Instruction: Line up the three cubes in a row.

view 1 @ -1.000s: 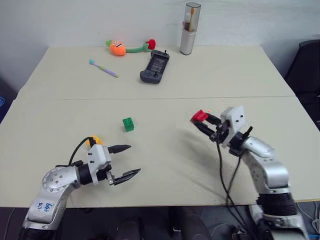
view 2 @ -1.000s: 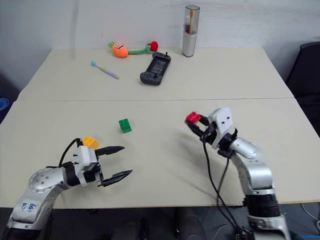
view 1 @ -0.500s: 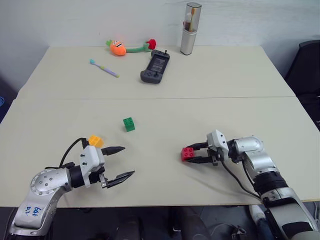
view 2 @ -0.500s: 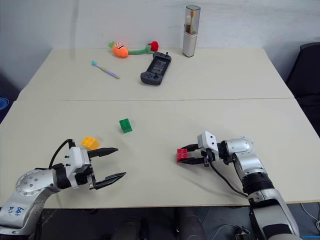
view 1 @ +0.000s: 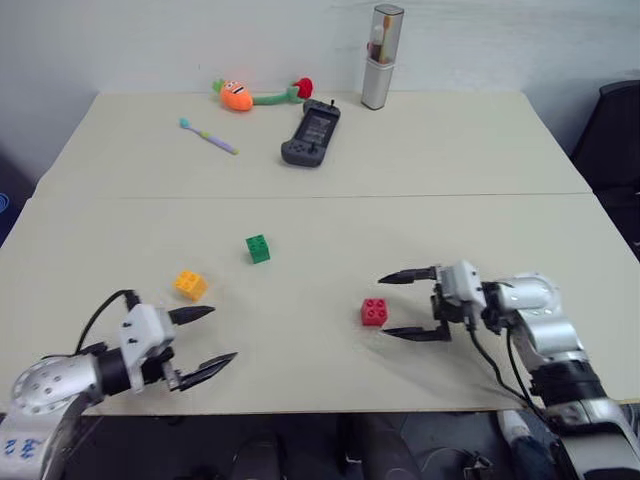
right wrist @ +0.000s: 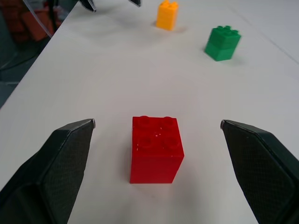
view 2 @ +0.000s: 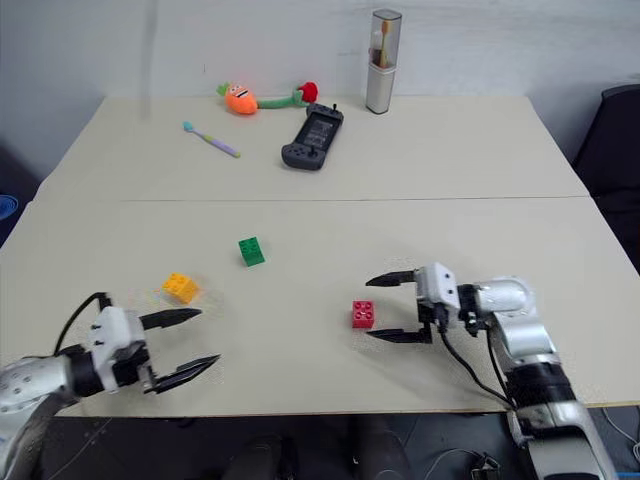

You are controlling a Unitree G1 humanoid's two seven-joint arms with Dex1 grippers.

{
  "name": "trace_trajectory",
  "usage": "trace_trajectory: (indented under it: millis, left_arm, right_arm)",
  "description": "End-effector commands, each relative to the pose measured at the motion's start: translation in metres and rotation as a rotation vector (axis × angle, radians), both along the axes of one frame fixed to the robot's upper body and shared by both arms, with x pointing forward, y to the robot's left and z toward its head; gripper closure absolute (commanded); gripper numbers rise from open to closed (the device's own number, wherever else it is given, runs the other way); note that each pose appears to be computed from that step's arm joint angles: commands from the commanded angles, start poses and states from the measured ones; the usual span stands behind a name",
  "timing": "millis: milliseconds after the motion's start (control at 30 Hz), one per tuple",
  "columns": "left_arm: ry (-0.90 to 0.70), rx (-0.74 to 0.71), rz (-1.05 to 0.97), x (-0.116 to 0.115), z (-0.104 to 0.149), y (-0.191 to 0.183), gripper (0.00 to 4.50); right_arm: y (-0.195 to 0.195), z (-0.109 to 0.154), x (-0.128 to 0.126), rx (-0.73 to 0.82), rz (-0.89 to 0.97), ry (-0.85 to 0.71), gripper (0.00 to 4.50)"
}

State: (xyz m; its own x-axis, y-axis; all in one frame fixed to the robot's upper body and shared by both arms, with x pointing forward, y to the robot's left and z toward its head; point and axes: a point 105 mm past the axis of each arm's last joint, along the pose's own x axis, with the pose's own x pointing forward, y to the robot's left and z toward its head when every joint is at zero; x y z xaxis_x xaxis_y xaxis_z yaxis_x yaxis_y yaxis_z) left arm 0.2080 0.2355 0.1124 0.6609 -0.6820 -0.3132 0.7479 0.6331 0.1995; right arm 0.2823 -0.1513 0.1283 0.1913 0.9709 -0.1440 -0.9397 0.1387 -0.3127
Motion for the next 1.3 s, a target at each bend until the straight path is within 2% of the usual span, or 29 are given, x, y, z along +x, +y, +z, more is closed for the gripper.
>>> trace_trajectory:
  millis: [33, 67, 133, 267, 367, 433, 567, 633, 733, 833, 967, 1100, 1200, 1300]
  left_arm:
    - [-0.018, -0.049, 0.169, -0.012, 0.002, 0.037, 0.00]
    - [-0.010, -0.065, 0.245, -0.016, -0.002, 0.053, 0.00]
    - [0.005, -0.106, 0.373, -0.024, -0.006, 0.082, 0.00]
    - [0.000, -0.108, 0.485, -0.029, -0.006, 0.117, 0.00]
    - [-0.012, -0.131, 0.459, -0.018, 0.002, 0.121, 0.00]
    - [-0.014, -0.169, 0.369, 0.001, 0.012, 0.108, 0.00]
    - [-0.112, -0.181, 0.190, 0.062, 0.048, 0.071, 0.00]
    - [-0.090, -0.161, 0.071, 0.086, 0.060, 0.041, 0.00]
    - [-0.040, -0.079, -0.064, 0.115, 0.064, 0.007, 0.00]
    - [-0.051, -0.018, -0.095, 0.143, 0.065, -0.011, 0.00]
    - [-0.009, 0.096, -0.195, 0.165, 0.047, -0.041, 0.00]
    - [-0.003, 0.136, -0.235, 0.180, 0.036, -0.060, 0.00]
    - [-0.018, 0.124, -0.241, 0.187, 0.034, -0.068, 0.55]
    - [-0.011, 0.148, -0.256, 0.187, 0.029, -0.066, 1.45]
  right_arm:
    - [-0.014, 0.040, -0.014, 0.325, -0.130, -0.099, 0.02]
    - [-0.022, 0.042, -0.016, 0.392, -0.204, -0.093, 0.02]
    - [-0.033, 0.034, -0.019, 0.397, -0.333, -0.094, 0.02]
    - [-0.039, 0.022, -0.032, 0.399, -0.362, -0.086, 0.02]
    - [-0.037, 0.018, -0.036, 0.363, -0.357, -0.117, 0.02]
    - [-0.034, 0.022, -0.035, 0.374, -0.352, -0.147, 0.02]
    - [-0.023, 0.032, -0.032, 0.373, -0.303, -0.206, 0.02]
    - [-0.017, 0.037, -0.028, 0.379, -0.289, -0.220, 0.02]
    - [-0.011, 0.042, -0.022, 0.383, -0.277, -0.231, 0.02]
    - [-0.007, 0.044, -0.019, 0.384, -0.272, -0.235, 0.02]
    - [-0.003, 0.045, -0.019, 0.388, -0.270, -0.240, 0.02]
    - [-0.002, 0.046, -0.024, 0.393, -0.285, -0.237, 0.02]
    - [-0.004, 0.046, -0.027, 0.389, -0.297, -0.234, 0.00]
    - [-0.005, 0.046, -0.028, 0.387, -0.311, -0.234, 0.00]
